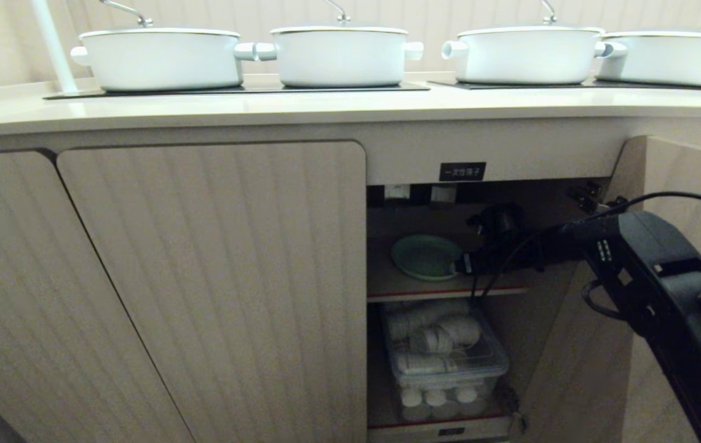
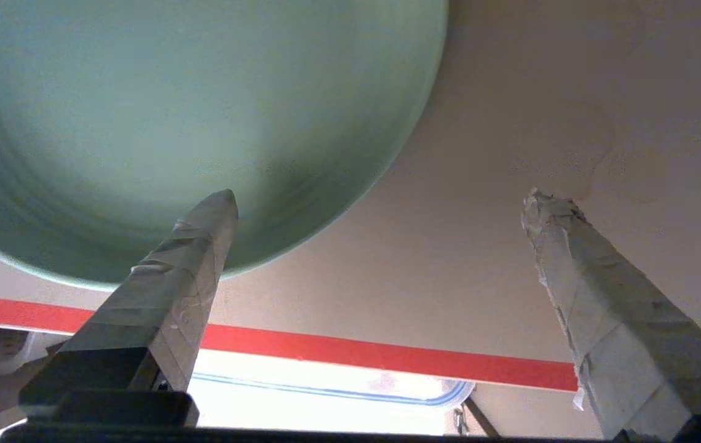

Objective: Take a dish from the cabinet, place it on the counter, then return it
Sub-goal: Take the plate from the cabinet

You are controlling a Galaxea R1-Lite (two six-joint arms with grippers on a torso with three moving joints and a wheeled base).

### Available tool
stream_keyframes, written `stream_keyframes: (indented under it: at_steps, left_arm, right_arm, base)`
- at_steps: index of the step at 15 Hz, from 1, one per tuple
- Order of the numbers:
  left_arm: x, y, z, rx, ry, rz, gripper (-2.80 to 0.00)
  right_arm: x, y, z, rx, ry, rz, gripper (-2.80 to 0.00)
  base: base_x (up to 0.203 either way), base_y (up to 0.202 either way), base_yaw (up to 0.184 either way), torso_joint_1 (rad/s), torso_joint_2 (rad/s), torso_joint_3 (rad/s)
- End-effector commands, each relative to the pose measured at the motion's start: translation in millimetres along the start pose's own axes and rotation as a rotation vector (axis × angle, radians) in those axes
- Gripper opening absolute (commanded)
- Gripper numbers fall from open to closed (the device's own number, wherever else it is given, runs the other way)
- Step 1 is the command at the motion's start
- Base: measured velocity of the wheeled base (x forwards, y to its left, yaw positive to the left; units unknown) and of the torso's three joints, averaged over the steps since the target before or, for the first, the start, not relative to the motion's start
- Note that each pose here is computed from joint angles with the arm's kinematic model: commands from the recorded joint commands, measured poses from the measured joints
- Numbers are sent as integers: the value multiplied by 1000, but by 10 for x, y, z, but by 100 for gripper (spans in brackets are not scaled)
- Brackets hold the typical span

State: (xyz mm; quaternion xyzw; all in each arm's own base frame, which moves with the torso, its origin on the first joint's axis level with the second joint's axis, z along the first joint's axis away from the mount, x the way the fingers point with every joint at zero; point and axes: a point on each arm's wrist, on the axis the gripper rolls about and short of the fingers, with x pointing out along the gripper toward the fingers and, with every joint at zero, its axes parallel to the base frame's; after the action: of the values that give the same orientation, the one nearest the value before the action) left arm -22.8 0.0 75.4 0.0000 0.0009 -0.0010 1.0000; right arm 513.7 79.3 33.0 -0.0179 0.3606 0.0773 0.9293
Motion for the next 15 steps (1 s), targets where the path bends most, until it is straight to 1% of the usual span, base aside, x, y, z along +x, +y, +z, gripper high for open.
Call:
stream_keyframes:
  at_steps: [1,3,10,15]
  left_arm:
    - [0,0,0,0,0,0,-280]
    - [0,0,0,0,0,0,-280]
    - [0,0,0,0,0,0,-280]
    - [0,0,0,0,0,0,-280]
  right_arm:
    - [36,-3,-34,1,8,1,0]
    - [60,-4,-53,2,10,1,0]
    - [189,-23,-97,5,-37,1,0]
    - [209,-23,-109,3,-37,2,0]
  base:
    - [0,0,0,0,0,0]
    - [0,0,0,0,0,0]
    - [0,0,0,0,0,0]
    - [0,0,0,0,0,0]
